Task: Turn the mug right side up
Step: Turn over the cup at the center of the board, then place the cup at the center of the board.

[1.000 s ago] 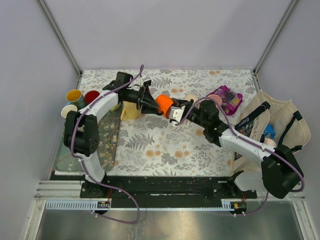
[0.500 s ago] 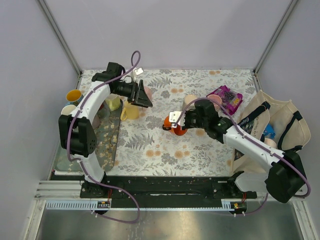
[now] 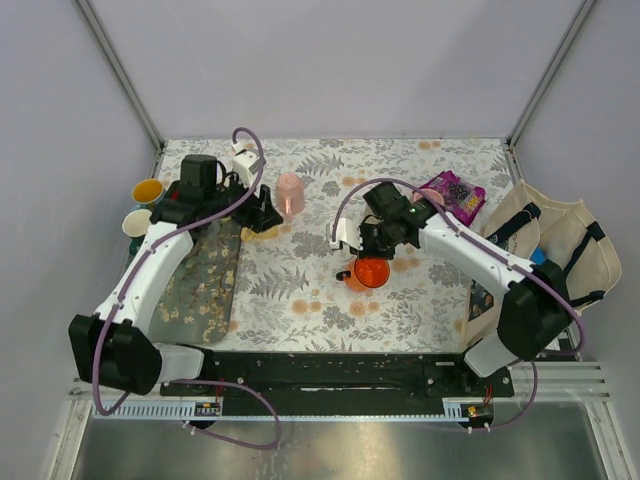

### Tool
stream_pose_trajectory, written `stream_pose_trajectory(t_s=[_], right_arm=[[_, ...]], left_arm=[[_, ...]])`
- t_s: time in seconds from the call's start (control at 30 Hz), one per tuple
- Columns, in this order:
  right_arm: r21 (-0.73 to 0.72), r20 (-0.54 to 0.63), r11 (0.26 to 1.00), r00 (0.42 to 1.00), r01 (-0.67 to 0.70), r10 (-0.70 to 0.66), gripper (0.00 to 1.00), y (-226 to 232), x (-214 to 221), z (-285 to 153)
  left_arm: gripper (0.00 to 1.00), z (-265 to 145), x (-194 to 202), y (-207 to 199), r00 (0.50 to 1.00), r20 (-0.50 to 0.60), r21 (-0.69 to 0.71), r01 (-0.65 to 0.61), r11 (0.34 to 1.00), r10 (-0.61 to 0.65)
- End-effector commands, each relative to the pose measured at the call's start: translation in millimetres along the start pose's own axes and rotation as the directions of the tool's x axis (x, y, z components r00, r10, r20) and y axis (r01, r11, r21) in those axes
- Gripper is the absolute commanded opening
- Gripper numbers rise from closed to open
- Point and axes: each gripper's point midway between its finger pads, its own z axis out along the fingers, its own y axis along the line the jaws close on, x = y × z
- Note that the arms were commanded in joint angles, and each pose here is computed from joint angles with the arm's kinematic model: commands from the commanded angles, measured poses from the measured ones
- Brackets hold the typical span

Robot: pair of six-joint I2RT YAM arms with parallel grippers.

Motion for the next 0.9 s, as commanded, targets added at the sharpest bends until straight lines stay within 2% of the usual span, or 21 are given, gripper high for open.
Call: stream_pose_trajectory(t_s=[0.0,0.23,0.33,0.67,0.73,0.87], right_arm=[[-0.027,-0.075,0.998,0.996,-0.051,0.049,0.0,-4.8,4.5,-2.1],[-0.026,-0.097,0.996,0.992,-0.089,0.086,0.0,-18.0,1.4,14.7],[-0.031,-0.116,0.995,0.989,-0.091,0.087,0.0,-18.7,1.7,23.6],[-0.039,-0.175,0.991,0.977,-0.128,0.119,0.01,-17.7,4.8,43.4],[-0.041,-0.183,0.991,0.976,-0.13,0.12,0.03,-16.6,5.7,44.2],[-0.042,-0.194,0.989,0.972,-0.143,0.132,0.15,-14.9,7.9,46.2]], left_arm=[[0.7,-9.6,-20.3,10.8,0.984,0.13,-0.105,-0.105,0.989,0.118],[0.7,-18.3,1.9,2.1,0.99,0.117,-0.109,-0.064,0.992,0.077],[0.7,-23.4,5.7,0.0,0.989,0.112,-0.117,-0.087,0.989,0.1],[0.7,-30.2,-4.1,1.4,0.981,0.123,-0.146,-0.13,0.981,0.148],[0.7,-30.0,-4.6,0.9,0.98,0.127,-0.143,-0.137,0.98,0.155],[0.7,-29.6,-2.8,4.0,0.976,0.117,-0.158,-0.163,0.974,0.183]])
